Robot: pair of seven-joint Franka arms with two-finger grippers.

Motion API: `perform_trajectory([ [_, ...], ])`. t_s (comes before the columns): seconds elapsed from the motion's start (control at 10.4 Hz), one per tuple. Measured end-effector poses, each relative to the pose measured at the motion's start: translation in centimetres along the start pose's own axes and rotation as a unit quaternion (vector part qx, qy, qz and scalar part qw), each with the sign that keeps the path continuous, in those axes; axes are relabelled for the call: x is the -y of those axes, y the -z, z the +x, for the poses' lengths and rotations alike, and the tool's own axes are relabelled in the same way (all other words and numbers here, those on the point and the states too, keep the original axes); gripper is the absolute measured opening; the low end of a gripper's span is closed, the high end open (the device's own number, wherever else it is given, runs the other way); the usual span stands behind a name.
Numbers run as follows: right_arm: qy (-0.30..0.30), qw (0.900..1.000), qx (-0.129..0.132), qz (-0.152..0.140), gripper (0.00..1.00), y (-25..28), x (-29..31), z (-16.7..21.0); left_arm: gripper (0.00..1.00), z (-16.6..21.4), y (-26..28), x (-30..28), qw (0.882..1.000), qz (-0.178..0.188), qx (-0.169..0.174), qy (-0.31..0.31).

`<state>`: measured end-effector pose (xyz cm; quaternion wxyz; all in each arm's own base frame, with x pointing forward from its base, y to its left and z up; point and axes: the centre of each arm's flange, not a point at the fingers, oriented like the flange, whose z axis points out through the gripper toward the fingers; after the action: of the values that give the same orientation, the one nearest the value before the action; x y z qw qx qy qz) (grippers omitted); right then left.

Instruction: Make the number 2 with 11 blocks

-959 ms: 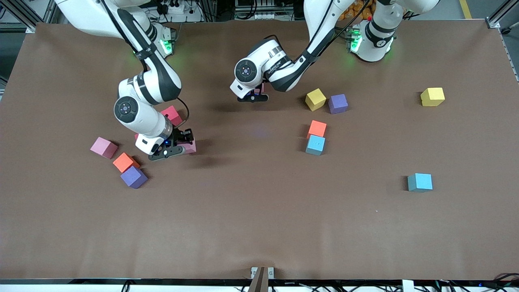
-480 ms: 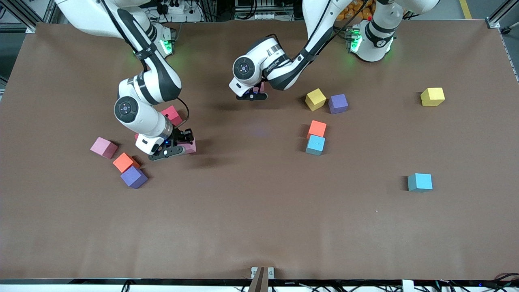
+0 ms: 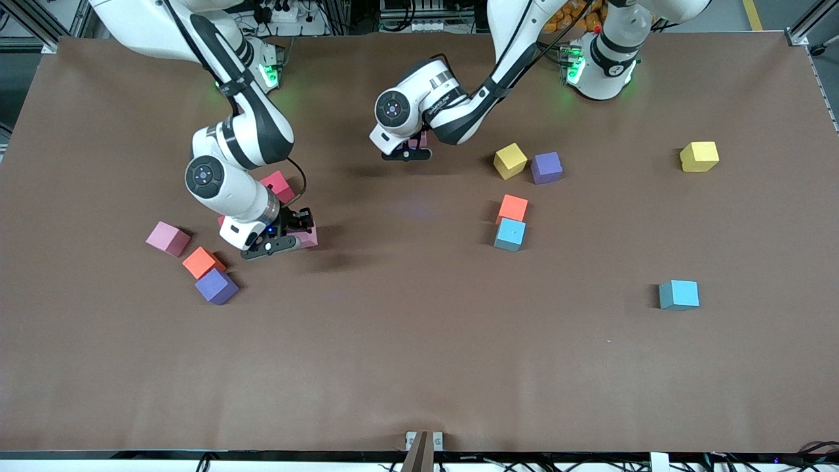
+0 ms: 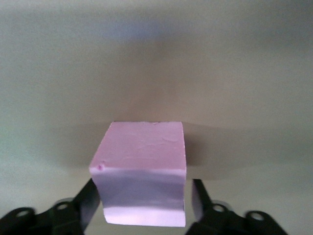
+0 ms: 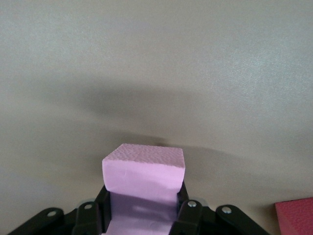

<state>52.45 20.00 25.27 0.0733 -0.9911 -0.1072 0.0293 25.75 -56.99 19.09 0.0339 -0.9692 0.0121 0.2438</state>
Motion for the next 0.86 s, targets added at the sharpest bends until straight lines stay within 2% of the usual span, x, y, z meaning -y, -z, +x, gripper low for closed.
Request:
perform_trajectory([
  [0.1, 0.0, 1.0, 0.0, 0.0, 0.53, 0.0, 0.0, 0.0, 1.0, -0.1, 0.1, -0.1, 1.0, 0.0, -0.001, -0.001],
  [0.38, 0.006, 1.0, 0.001, 0.0, 0.53, -0.1, 0.5, -0.1, 1.0, -0.7, 2.9, -0.2, 1.0, -0.01, -0.011, -0.004],
  [0.48, 0.024, 1.0, 0.002, -0.001, 0.53, -0.2, 1.4, -0.2, 1.0, -0.8, 5.1, 0.5, 1.0, -0.011, -0.015, -0.002],
  [0.58, 0.069, 0.998, 0.004, -0.001, 0.53, -0.5, 2.9, -0.5, 1.0, -0.5, 7.7, 1.6, 1.0, -0.012, -0.02, 0.005],
  [0.67, 0.128, 0.992, 0.007, -0.001, 0.53, -0.7, 4.6, -0.9, 1.0, 0.1, 10.1, 3.0, 0.999, -0.007, -0.032, 0.01],
  [0.77, 0.197, 0.98, 0.009, -0.001, 0.53, -1.0, 6.2, -1.3, 1.0, 1.1, 12.1, 4.7, 0.999, 0.007, -0.05, 0.014],
  [0.86, 0.264, 0.964, 0.013, -0.001, 0.53, -1.3, 7.5, -1.8, 1.0, 2.5, 14.1, 6.8, 0.998, 0.016, -0.062, 0.017],
])
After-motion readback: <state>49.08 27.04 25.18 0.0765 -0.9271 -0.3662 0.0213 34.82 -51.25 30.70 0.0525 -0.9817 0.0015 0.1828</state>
